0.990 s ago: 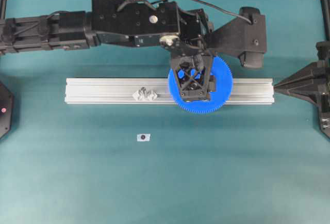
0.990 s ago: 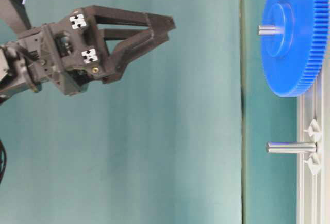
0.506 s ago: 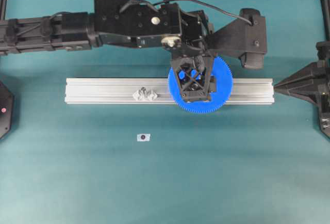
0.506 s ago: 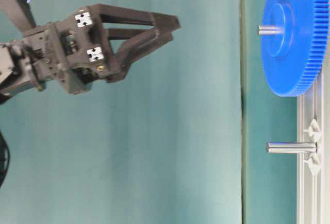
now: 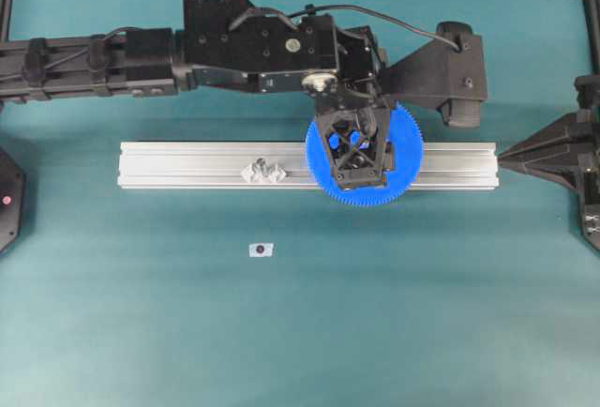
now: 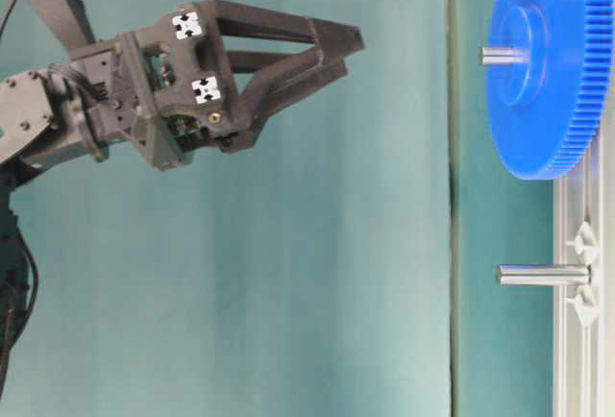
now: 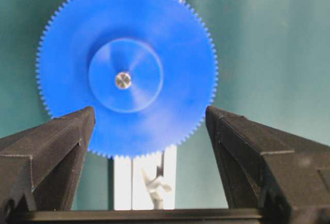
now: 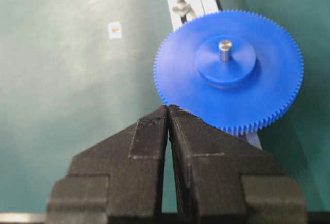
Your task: Insert the large gear onto the shaft.
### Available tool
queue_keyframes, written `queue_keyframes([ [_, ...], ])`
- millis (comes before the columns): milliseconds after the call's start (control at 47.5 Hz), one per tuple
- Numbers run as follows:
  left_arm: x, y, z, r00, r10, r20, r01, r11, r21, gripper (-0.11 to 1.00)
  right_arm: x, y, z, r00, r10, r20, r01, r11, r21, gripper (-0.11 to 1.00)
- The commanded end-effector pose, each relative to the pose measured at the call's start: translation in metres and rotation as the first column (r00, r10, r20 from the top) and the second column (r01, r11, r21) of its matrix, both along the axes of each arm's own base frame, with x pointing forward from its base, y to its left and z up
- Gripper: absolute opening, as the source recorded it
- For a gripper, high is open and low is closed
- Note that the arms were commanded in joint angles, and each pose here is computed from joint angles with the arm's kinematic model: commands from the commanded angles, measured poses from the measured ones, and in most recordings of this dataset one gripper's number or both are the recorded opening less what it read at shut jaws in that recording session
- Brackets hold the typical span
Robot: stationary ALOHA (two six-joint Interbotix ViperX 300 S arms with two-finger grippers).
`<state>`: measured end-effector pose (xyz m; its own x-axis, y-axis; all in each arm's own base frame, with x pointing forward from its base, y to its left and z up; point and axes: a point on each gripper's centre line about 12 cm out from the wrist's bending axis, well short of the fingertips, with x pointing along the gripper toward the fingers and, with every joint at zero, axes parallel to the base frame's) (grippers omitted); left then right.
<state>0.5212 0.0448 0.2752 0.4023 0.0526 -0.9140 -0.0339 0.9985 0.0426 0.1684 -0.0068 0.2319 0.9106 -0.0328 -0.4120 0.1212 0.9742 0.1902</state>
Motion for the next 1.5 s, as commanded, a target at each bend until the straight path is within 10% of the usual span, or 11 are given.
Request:
queue_keyframes([
  [0,-0.001,-0.002,0.019,0.999,-0.002,0.049,0.002,1.000,0.005,0.83,0.002,0.000,0.007,1.000,-0.005,0.022,0.005,1.000,0.010,0.12],
  [1475,0.002,-0.001,0.009,1.000,0.008,0.030,-0.008,1.000,-0.001,0.83,0.001,0.000,0.009,1.000,-0.006,0.031,0.005,1.000,0.011,0.12],
])
